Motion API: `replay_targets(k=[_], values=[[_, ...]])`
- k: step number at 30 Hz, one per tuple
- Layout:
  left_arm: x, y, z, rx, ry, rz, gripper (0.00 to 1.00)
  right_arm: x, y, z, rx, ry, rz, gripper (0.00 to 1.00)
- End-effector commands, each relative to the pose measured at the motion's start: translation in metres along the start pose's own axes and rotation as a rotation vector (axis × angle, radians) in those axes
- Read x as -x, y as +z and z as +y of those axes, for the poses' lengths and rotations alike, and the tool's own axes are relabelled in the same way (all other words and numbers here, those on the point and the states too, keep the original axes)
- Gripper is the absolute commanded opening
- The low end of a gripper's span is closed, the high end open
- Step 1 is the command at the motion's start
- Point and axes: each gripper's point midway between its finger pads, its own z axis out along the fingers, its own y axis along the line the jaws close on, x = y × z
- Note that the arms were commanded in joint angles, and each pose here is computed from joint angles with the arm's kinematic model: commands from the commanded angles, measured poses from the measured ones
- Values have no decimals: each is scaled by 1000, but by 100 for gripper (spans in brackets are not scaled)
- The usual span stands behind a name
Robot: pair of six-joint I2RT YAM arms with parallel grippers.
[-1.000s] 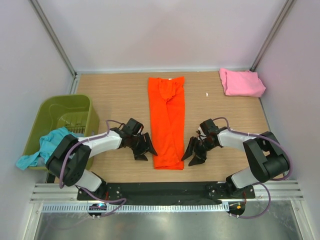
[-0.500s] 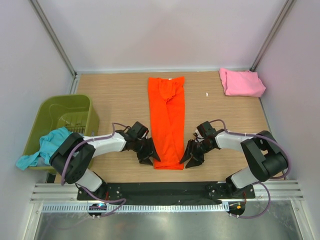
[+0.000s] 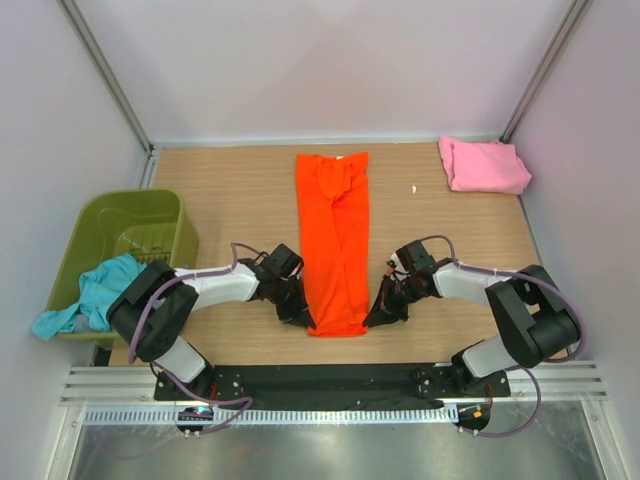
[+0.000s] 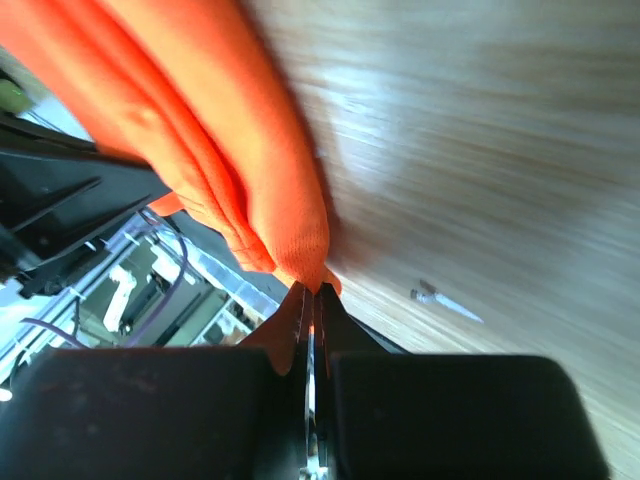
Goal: Fold and stack the t-shirts
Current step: Fold the tshirt
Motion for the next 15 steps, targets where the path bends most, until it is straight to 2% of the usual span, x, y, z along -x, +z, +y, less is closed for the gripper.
replay_targets(k=[1,5,11,15], values=[[21,-17,-21,-25,133,-103,0,18,-24,20,60,-89,-90,1],[45,-54,-58,-118,244,-194,0,33,-50,37,87,-146,-148,1],[86,-96,-76,-130,250,-250,0,65,-76,58,112,-191,-234,1],[108,-107,-87,-134,254,-273,0,100,-92,85,154,-221,-305,2]])
